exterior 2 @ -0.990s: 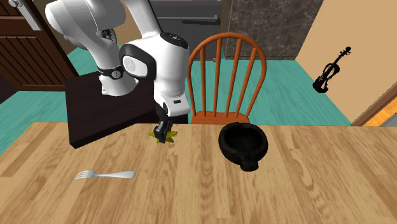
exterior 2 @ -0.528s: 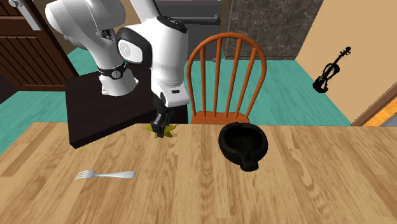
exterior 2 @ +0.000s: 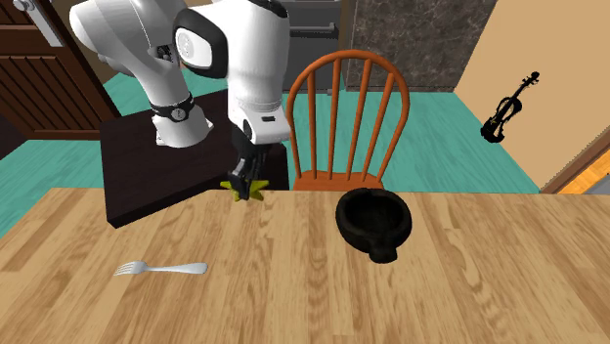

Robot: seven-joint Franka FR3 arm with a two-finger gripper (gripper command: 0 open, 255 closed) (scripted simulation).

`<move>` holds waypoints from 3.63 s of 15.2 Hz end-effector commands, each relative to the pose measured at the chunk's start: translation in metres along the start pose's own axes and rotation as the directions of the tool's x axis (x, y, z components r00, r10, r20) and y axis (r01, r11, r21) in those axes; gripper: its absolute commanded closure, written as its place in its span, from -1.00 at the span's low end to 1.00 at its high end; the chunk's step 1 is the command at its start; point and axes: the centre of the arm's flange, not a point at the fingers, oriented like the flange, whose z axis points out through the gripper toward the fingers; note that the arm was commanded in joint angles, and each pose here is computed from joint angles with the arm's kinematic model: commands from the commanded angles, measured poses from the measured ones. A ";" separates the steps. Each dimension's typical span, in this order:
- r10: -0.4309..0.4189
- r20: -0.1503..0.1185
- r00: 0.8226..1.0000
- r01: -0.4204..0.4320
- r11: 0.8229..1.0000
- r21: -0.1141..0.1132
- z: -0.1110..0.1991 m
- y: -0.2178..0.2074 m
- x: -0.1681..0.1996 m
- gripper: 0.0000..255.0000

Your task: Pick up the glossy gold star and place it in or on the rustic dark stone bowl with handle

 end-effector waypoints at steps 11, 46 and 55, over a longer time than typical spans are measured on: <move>0.000 0.000 1.000 0.000 1.000 0.001 -0.061 0.011 -0.011 1.00; 0.000 0.000 1.000 0.000 1.000 0.001 -0.096 -0.016 0.269 1.00; 0.000 0.000 1.000 0.000 1.000 0.001 -0.068 -0.021 0.274 1.00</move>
